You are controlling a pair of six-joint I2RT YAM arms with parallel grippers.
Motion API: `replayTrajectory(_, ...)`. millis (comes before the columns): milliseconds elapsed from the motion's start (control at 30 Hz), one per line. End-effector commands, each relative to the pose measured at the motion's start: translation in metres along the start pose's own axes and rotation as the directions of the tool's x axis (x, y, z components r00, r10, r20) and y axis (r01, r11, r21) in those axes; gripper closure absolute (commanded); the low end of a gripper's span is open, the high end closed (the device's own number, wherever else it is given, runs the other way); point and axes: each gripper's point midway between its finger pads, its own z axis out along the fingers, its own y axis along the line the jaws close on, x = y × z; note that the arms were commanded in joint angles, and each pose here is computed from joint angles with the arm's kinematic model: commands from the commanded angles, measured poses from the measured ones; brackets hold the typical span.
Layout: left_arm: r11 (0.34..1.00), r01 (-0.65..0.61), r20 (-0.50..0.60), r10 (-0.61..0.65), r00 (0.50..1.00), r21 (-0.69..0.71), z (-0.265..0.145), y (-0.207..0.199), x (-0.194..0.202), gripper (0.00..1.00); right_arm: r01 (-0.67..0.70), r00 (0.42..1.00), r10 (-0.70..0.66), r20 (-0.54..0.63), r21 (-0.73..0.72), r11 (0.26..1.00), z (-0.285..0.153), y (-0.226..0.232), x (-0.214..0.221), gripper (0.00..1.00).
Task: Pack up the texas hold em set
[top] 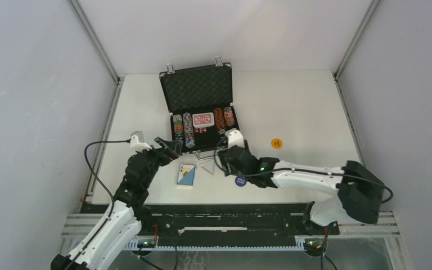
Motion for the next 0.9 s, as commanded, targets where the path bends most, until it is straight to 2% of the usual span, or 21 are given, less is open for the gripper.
replayTrajectory(0, 0.981, -0.01, 0.07, 0.024, 0.997, -0.195, -0.006, 0.04, -0.008, 0.0, -0.056, 0.996, 0.05, 0.068, 0.087, 0.995, 0.008, 0.03, -0.029, 0.25)
replayTrajectory(67, 0.97, -0.001, 0.091, 0.024, 0.996, -0.244, -0.011, 0.049, -0.011, 0.0, -0.097, 0.994, 0.087, 0.065, 0.179, 0.979, 0.015, 0.022, -0.027, 0.22)
replayTrajectory(200, 0.973, -0.012, 0.093, 0.035, 0.995, -0.229, -0.013, 0.049, -0.01, 0.0, -0.207, 0.978, 0.188, 0.09, 0.343, 0.916, 0.018, -0.021, -0.021, 0.3)
replayTrajectory(333, 0.98, -0.02, 0.068, 0.034, 0.997, -0.198, -0.008, 0.044, -0.005, 0.0, -0.273, 0.962, 0.258, 0.092, 0.365, 0.89, 0.009, -0.058, -0.007, 0.39)
replayTrajectory(533, 0.982, -0.031, 0.022, 0.036, 0.999, -0.186, -0.002, 0.042, 0.004, 0.0, -0.315, 0.943, 0.332, 0.027, 0.391, 0.864, 0.005, -0.095, 0.02, 0.4)
replayTrajectory(633, 0.981, -0.036, 0.02, 0.041, 0.999, -0.19, -0.001, 0.043, 0.004, 0.0, -0.328, 0.936, 0.353, 0.007, 0.385, 0.863, 0.009, -0.098, 0.028, 0.44)
replayTrajectory(867, 0.979, -0.042, 0.016, 0.046, 0.999, -0.202, 0.001, 0.045, 0.005, 0.0, -0.363, 0.918, 0.395, -0.011, 0.377, 0.852, 0.022, -0.096, 0.035, 0.45)
